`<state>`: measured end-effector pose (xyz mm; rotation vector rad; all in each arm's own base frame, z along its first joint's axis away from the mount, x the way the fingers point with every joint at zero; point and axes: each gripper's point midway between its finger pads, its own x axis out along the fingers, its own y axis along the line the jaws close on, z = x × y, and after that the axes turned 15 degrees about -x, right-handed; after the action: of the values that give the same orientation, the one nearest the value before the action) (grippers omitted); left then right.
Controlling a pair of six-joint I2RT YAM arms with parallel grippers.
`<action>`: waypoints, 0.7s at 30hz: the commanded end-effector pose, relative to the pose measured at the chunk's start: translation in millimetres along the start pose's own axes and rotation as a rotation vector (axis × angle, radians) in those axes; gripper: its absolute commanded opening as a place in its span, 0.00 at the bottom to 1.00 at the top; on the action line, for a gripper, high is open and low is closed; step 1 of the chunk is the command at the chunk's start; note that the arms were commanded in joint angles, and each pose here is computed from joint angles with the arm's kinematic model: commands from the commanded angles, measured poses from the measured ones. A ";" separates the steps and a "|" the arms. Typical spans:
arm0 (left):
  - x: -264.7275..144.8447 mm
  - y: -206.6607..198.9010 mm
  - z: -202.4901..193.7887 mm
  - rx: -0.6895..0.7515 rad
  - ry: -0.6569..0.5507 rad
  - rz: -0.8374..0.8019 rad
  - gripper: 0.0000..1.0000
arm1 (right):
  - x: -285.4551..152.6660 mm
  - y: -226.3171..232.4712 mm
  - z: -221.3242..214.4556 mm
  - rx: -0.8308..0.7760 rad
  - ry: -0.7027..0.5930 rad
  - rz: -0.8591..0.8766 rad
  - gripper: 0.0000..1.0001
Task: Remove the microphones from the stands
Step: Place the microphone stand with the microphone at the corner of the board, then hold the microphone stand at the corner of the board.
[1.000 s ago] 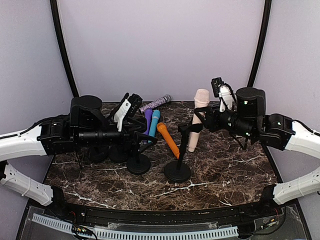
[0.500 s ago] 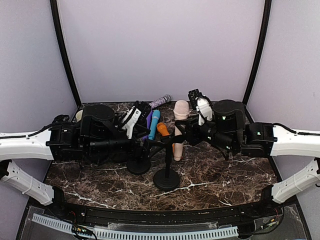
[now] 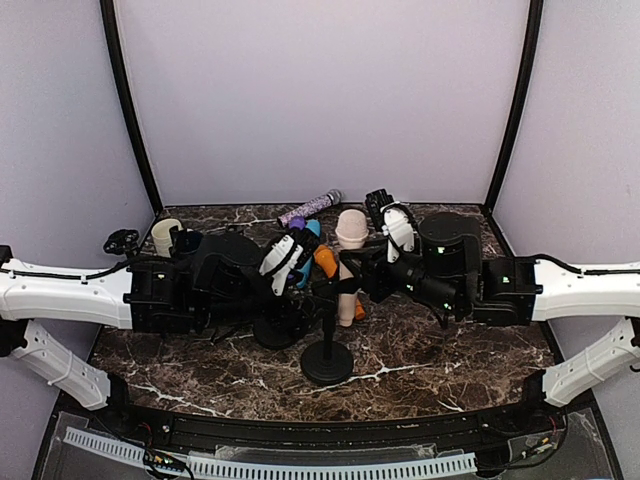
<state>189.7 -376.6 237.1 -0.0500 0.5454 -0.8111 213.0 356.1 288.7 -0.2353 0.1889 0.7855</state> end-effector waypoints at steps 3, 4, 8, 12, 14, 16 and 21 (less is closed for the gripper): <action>2.1 -8.4 -0.3 0.027 -0.013 -0.044 0.84 | -9.0 4.6 36.4 0.060 -0.137 0.031 0.00; 2.5 -8.6 -0.5 0.030 -0.012 -0.045 0.83 | -9.2 5.3 36.8 0.058 -0.138 0.033 0.00; 2.9 -11.7 3.0 0.024 -0.029 -0.060 0.73 | -9.5 5.4 36.6 0.057 -0.137 0.034 0.00; 4.9 -10.8 1.7 0.019 -0.025 -0.053 0.71 | -10.9 6.1 38.9 0.060 -0.145 0.039 0.00; 6.1 -10.2 1.0 0.019 -0.023 -0.048 0.70 | -11.1 6.3 38.2 0.060 -0.145 0.039 0.00; 7.5 -10.0 0.1 0.019 -0.019 -0.045 0.70 | -11.3 7.2 38.4 0.059 -0.146 0.042 0.00; 8.5 -8.8 -1.1 0.015 -0.018 -0.041 0.71 | -11.9 9.3 39.3 0.059 -0.149 0.050 0.00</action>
<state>188.8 -387.3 233.8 -0.0451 0.5320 -0.8477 208.8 359.7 288.9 -0.2437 0.1771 0.8086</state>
